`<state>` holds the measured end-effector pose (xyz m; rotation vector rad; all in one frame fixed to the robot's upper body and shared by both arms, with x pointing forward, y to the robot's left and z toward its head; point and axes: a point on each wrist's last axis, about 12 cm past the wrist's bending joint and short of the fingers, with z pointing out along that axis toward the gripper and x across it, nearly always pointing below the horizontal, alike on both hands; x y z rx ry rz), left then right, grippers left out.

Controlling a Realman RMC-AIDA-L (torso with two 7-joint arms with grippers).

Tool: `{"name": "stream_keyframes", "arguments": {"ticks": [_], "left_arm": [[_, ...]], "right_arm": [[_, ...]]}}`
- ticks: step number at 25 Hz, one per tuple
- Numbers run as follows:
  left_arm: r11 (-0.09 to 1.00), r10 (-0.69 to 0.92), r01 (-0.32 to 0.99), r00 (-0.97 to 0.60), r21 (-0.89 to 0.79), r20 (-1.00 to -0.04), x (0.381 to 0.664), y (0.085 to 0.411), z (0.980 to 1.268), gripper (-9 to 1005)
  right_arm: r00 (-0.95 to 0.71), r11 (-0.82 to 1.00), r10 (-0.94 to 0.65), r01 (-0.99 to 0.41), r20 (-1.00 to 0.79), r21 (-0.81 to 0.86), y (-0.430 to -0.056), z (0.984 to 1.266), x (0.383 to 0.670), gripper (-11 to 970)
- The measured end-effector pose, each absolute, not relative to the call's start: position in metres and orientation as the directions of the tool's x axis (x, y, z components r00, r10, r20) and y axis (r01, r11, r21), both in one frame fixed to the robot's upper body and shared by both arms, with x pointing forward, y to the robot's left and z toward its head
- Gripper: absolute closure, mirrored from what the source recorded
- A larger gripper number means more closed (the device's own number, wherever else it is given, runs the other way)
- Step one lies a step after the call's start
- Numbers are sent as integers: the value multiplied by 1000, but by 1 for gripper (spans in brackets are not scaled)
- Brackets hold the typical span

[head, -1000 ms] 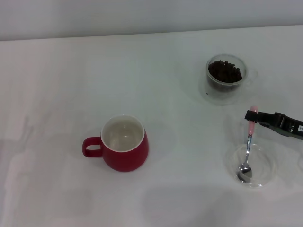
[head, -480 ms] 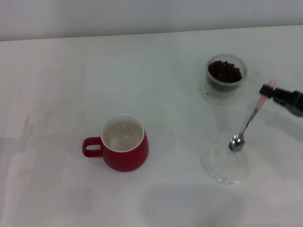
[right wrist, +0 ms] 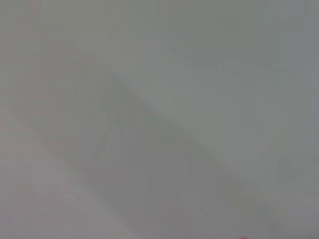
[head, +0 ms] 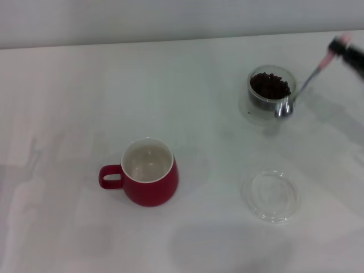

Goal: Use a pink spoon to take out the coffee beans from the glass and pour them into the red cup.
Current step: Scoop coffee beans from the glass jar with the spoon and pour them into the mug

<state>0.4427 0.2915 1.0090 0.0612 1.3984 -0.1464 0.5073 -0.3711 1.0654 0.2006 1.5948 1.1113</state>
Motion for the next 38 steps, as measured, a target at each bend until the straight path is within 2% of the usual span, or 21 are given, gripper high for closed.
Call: {"name": "stream_keyframes", "arguments": {"ticks": [7,12,18,31,38], "left_arm": [[989,-69,143,167,-45,-984,445,290,1010,145],[989,-64,146,172,-39,-983,449,290,1011,145],[988,-63,147,180,-36,-982,453,290,1013,145],[993,-61,114,172,-41,-983,449,295,1011,146],[992,-61,117,173,-41,-983,451,294,1012,146]], "right_arm": [[-151,650,507,-580,-849,491,-350,1093,542,813],[-73,749,367,-568,-927,341,-330,1089,562,810],[-4,847,217,-496,-976,190,-309,1074,569,807],[-24,888,173,-429,-985,166,-330,1064,558,801],[-40,891,170,-421,-985,171,-327,1056,549,798]]}}
